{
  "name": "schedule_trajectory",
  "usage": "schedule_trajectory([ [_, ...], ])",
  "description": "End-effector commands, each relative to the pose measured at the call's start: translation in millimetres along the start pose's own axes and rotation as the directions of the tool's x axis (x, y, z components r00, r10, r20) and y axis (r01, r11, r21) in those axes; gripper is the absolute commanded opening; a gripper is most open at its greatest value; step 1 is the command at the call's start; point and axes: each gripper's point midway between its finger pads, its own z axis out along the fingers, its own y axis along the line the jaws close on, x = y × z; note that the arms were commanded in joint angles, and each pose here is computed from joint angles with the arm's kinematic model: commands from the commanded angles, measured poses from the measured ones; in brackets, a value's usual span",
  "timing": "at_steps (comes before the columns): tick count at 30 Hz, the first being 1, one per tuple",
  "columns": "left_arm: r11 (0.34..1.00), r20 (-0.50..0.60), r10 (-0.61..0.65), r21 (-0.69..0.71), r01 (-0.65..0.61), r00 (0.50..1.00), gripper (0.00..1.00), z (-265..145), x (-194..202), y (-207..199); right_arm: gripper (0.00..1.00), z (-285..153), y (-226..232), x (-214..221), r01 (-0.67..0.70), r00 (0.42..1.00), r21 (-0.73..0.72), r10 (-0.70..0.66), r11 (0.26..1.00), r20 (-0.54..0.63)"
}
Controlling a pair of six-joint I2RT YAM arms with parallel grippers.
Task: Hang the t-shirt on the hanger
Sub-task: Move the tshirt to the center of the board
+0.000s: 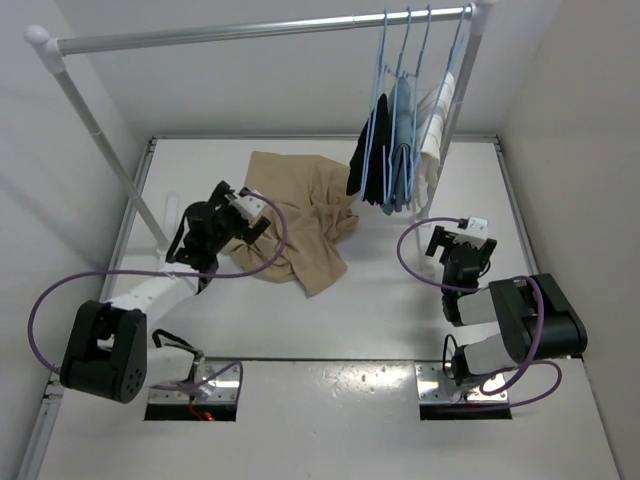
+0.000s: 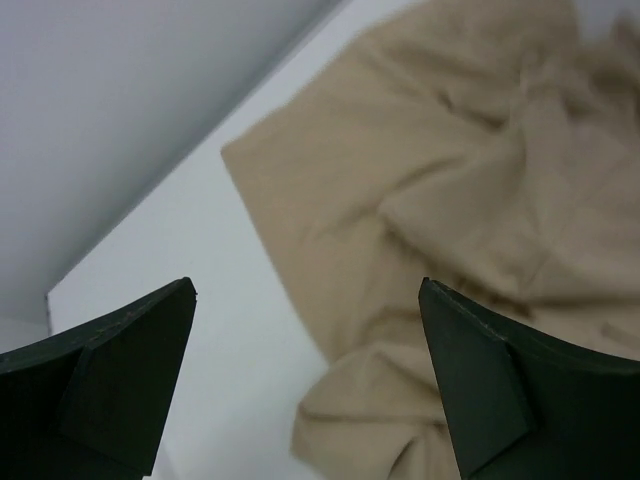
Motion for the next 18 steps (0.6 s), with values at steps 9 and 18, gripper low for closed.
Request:
schedule_trajectory([
  [9,0.833,-0.137,0.456,0.412,-0.368,0.879,1.0,22.5,36.4,-54.1,1.0,4.6,2.7,-23.4,-0.059,0.996,0.008,0.058,0.998,0.074],
  [18,0.738,-0.11,0.508,0.567,-0.366,0.854,1.0,7.2,69.1,-103.5,1.0,8.4,22.6,-37.9,0.056,0.998,-0.105,-0.06,0.993,-0.03],
])
